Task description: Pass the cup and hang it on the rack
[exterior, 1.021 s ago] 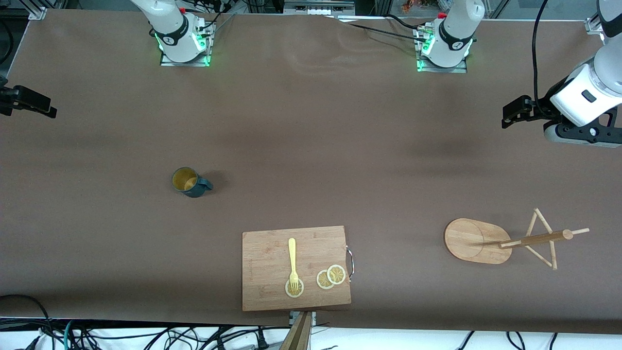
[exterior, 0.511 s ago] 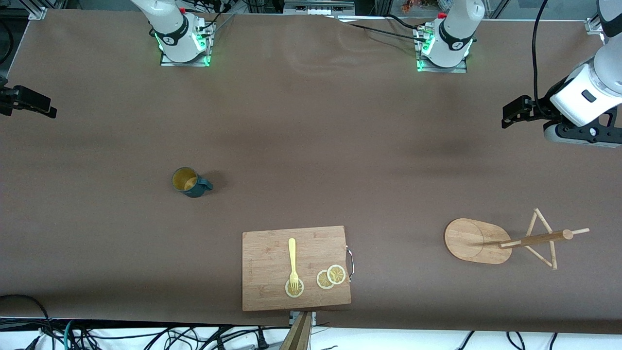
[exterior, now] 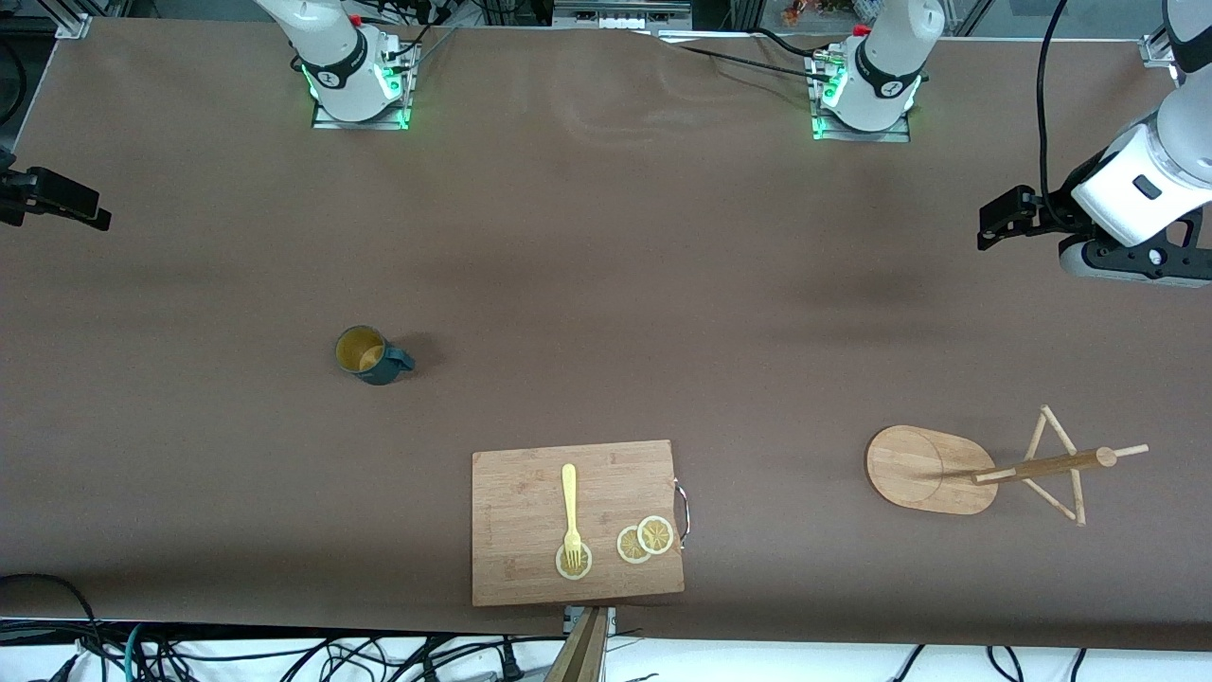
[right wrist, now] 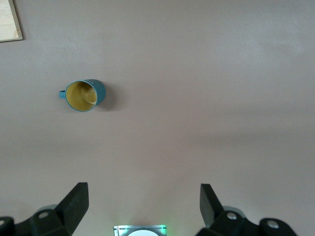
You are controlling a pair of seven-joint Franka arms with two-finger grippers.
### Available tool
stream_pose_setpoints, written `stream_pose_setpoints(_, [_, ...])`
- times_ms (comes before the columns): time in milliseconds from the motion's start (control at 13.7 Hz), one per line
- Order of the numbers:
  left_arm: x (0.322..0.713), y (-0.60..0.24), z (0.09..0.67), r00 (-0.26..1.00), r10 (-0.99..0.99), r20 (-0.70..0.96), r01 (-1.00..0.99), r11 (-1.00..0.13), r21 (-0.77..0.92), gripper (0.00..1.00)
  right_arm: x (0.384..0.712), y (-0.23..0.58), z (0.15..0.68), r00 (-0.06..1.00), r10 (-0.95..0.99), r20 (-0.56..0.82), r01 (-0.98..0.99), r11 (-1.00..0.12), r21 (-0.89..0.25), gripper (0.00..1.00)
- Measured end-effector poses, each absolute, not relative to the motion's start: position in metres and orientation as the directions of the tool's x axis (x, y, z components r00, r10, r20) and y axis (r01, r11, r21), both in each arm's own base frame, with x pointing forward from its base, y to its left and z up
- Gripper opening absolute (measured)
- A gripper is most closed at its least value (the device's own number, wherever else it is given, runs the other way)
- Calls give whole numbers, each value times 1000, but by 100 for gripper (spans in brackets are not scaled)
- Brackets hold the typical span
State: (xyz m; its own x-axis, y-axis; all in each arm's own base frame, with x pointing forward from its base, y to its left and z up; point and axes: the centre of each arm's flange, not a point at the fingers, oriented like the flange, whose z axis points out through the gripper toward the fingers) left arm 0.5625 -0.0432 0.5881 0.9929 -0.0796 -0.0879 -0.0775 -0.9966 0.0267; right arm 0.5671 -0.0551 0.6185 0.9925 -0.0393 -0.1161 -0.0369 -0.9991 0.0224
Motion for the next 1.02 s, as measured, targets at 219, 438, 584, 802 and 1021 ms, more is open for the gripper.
stream_pose_setpoints(219, [562,-43,588,993,-80,-88,-78,-997,27,100,567,-55,618,992,-39,-117,-37,-999,22,100])
stream_pose_setpoints(438, [562,-44,588,993,-80,-88,-78,-997,27,100,568,-55,617,992,-39,-118,-37,-999,22,100])
stream_pose_setpoints(584, [562,-44,588,993,-80,-88,-78,-997,27,100,569,-56,615,992,-40,-121,-38,-999,22,100])
stream_pose_setpoints(802, [562,-44,588,993,-80,-88,-78,-997,27,100,571,-56,611,991,-40,-129,-38,-999,22,100])
stream_pose_setpoints(1021, [562,-44,588,993,-81,-88,-79,-997,27,100,577,-57,599,988,-40,-147,-37,-999,21,100])
